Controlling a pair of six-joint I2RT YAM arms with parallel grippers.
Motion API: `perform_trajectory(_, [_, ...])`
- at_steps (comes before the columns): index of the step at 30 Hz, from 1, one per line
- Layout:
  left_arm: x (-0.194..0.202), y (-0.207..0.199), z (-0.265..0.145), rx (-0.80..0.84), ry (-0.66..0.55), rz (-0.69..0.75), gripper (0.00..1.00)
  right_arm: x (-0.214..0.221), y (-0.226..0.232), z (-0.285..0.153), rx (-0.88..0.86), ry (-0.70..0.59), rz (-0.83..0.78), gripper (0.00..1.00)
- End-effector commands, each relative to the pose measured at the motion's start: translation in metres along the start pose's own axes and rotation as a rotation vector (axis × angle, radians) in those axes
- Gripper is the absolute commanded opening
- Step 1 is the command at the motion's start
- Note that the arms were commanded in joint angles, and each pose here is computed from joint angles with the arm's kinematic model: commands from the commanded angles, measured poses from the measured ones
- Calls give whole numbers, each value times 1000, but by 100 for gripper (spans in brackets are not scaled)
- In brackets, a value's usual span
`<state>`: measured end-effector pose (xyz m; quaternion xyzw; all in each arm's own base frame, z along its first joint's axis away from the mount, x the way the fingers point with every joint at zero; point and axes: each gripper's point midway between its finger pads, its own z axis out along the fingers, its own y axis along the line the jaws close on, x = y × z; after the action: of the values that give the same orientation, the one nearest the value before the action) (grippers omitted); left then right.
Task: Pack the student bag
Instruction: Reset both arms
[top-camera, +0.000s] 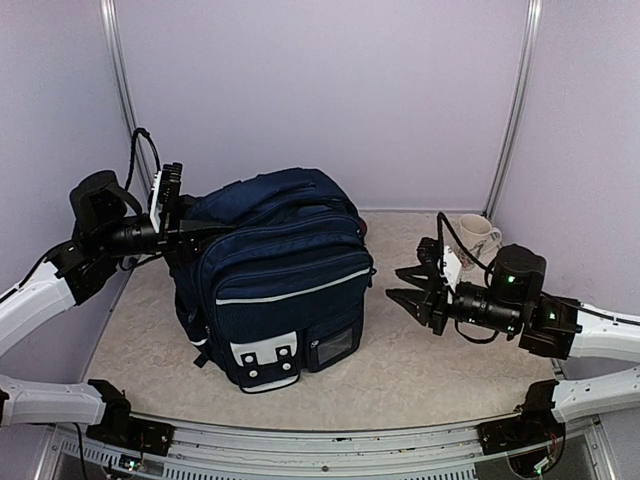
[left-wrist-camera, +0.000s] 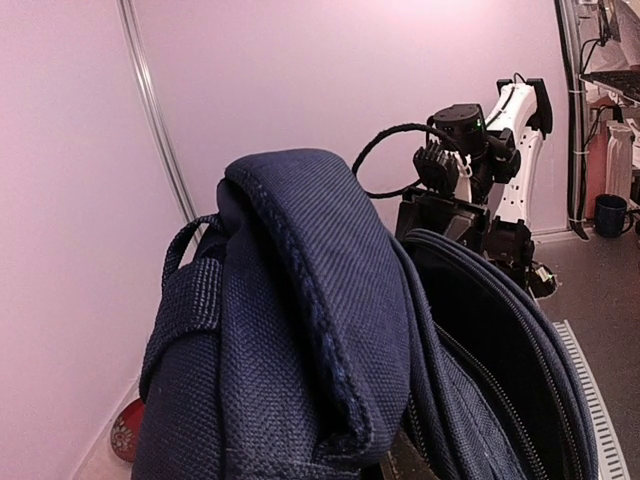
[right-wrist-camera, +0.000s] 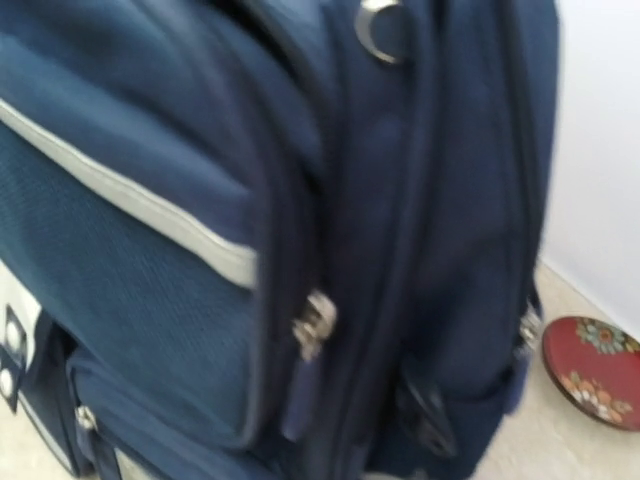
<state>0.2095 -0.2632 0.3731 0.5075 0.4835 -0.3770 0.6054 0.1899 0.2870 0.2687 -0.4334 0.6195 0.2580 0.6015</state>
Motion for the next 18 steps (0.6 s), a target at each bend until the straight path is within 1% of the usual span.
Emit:
perform_trajectory(1, [-18, 7, -2, -27, -27, 39, 0, -7, -2, 18, 63, -38, -39, 36])
perform_trajectory(4, [-19, 6, -3, -30, -30, 44, 0, 1, -4, 33, 69, 18, -58, 31])
perform_trajectory(6, [-19, 6, -2, -29, -26, 48, 0, 1, -3, 39, 62, 22, -65, 30])
perform_trajectory(9, [-17, 6, -2, -24, -23, 46, 0, -3, -5, 43, 72, 6, -55, 29])
perform_trajectory(12, [-16, 5, -1, -14, -23, 44, 0, -5, 1, 46, 44, -13, -52, 32])
perform_trajectory(18, [-14, 5, 0, -10, -19, 46, 0, -5, -1, 53, 49, -1, -68, 34])
